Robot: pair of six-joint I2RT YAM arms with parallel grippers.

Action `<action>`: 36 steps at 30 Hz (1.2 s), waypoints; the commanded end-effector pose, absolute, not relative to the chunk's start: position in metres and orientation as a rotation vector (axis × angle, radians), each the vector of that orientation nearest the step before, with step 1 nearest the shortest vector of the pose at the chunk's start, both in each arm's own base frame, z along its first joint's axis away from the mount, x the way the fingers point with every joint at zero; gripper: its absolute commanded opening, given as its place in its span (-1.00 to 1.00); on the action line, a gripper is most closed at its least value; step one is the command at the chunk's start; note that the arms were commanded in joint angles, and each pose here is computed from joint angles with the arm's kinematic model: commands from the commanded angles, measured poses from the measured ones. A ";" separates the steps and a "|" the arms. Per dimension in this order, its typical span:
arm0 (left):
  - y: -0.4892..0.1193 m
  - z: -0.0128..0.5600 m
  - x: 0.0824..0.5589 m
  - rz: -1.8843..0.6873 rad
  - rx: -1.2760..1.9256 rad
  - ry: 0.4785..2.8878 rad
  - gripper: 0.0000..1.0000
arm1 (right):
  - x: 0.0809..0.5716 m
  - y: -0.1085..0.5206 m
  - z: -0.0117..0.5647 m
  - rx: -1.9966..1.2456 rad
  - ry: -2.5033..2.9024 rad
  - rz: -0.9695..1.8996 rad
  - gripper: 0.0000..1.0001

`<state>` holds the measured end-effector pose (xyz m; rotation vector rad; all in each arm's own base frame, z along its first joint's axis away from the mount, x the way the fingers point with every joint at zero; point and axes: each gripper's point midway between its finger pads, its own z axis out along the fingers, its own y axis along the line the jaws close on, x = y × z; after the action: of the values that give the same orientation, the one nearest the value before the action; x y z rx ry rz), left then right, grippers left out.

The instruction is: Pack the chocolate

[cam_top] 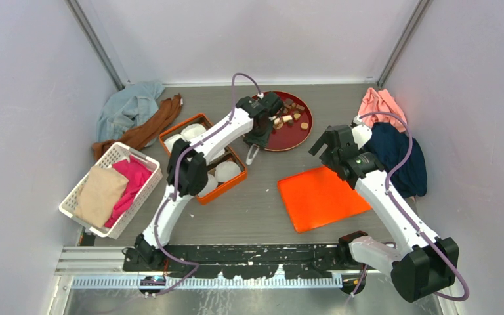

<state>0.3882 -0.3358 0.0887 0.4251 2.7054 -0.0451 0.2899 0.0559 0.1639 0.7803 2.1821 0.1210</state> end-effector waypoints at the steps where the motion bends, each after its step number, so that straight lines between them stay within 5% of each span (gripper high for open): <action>1: -0.331 0.157 0.389 -0.118 0.409 2.574 -0.78 | 0.298 0.058 0.180 0.792 2.117 0.169 0.90; 21: -0.242 0.226 0.368 -0.048 0.288 2.478 -0.76 | 0.306 0.064 0.176 0.786 2.134 0.191 0.90; 36: -0.136 0.197 0.369 -0.027 -0.031 2.572 -0.73 | 0.308 0.067 0.176 0.774 2.141 0.199 0.90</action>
<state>0.3577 -0.1413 0.1834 0.0343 2.6408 0.0449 0.2963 0.0640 0.1597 0.7699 2.1990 0.1559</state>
